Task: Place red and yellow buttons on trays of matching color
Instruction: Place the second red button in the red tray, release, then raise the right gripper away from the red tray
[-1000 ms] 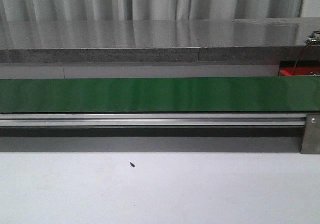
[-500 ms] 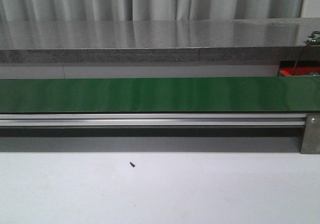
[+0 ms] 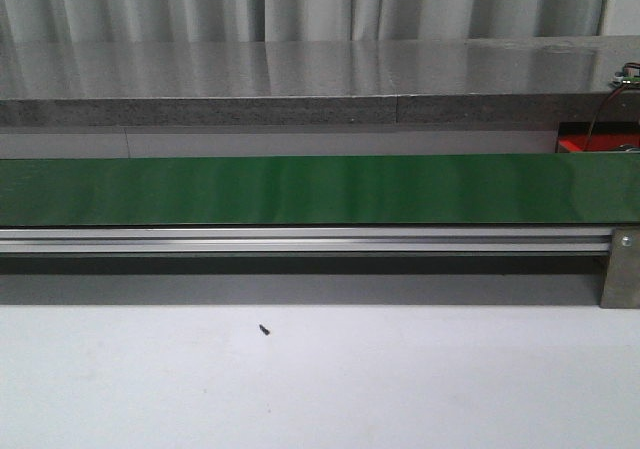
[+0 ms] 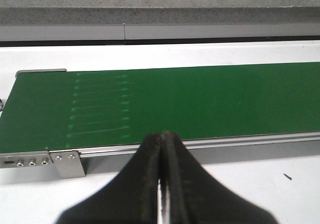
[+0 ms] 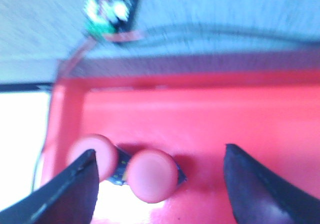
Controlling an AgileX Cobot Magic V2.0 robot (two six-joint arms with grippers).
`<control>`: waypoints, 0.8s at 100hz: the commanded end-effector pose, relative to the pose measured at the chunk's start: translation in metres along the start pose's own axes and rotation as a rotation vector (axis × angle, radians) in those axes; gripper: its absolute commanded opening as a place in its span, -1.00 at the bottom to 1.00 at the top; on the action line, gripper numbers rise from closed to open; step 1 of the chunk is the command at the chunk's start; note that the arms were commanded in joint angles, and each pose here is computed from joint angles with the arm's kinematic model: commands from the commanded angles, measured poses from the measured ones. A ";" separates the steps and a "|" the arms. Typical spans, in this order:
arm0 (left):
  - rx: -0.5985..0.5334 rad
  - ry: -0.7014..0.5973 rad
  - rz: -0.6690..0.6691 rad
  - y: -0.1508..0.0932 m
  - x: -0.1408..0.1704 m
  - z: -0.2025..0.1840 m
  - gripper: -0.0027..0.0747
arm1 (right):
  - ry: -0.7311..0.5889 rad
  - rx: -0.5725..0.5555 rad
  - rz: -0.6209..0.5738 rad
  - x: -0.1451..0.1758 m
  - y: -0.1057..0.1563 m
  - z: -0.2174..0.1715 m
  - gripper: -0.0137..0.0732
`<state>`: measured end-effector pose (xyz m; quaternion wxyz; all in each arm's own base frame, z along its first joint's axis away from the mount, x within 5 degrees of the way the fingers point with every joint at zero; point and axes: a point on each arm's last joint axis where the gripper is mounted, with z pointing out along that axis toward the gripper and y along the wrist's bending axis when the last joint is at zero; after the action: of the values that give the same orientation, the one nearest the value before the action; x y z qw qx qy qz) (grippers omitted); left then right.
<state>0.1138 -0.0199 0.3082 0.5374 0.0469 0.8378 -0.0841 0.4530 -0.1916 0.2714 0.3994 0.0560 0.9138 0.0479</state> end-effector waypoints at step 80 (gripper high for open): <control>0.004 -0.095 -0.012 -0.001 -0.014 -0.004 -0.98 | -0.382 -0.175 -0.346 0.016 0.201 -0.203 0.41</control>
<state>0.1138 -0.0199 0.3082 0.5374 0.0469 0.8378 -0.0841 0.3341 -0.0063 0.4040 0.5069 -0.1410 0.8481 0.0628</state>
